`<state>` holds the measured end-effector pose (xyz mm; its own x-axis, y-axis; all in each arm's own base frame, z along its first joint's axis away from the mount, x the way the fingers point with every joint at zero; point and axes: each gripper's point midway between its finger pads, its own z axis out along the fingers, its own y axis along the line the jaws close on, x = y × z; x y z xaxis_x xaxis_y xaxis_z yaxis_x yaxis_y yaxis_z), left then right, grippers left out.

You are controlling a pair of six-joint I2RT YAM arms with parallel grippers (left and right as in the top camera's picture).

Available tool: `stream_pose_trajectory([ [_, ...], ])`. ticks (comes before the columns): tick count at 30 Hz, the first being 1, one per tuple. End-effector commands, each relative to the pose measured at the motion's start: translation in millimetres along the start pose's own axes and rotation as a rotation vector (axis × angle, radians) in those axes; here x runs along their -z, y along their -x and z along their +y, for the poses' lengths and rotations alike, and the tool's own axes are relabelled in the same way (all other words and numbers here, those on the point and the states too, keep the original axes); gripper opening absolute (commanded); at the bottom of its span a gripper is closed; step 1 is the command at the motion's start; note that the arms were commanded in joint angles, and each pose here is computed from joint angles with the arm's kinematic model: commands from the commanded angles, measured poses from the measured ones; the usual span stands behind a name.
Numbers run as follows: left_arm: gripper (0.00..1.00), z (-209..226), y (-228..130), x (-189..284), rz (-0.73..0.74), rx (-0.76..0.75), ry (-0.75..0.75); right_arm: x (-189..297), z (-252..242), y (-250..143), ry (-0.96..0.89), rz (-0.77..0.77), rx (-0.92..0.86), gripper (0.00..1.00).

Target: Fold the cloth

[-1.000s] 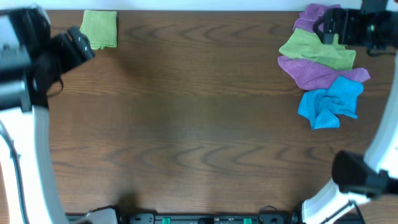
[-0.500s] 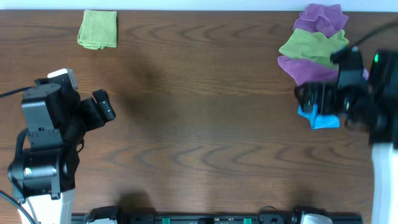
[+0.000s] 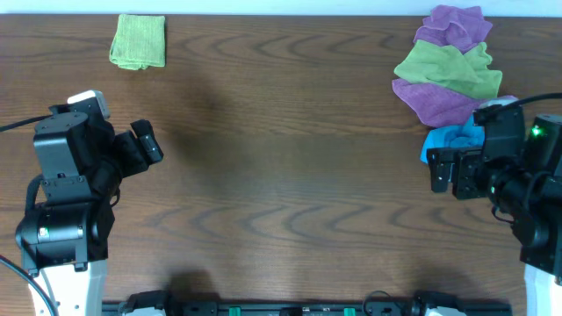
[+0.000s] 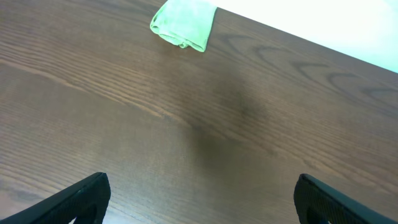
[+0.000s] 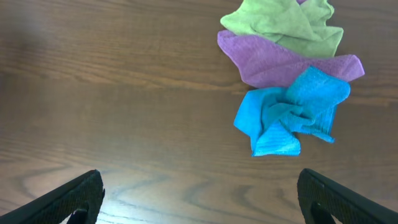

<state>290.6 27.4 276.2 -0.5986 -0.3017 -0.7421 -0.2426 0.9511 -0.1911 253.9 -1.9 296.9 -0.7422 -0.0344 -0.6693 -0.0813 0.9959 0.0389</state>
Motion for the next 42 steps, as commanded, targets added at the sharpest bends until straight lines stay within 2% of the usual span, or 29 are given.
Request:
stream_pose_trajectory([
  [1,0.95,1,0,-1,-0.001,-0.013,0.011,-1,0,-3,-0.004,0.011,0.019,0.99],
  [18,0.95,-6,-5,-1,0.023,-0.013,-0.033,-1,0,-3,-0.004,0.011,0.019,0.99],
  [28,0.95,2,-53,6,0.214,0.033,-0.004,-1,0,-3,-0.004,0.011,0.019,0.99],
  [31,0.95,1,-52,14,0.168,0.026,-0.019,-1,0,-3,-0.004,0.010,0.019,0.99],
  [34,0.95,1,-52,23,0.040,0.000,-0.052,-1,0,-3,-0.004,0.010,0.019,0.99],
  [42,0.95,16,-83,20,-0.202,-0.026,-0.074,-1,0,-3,-0.004,0.011,0.019,0.99],
])
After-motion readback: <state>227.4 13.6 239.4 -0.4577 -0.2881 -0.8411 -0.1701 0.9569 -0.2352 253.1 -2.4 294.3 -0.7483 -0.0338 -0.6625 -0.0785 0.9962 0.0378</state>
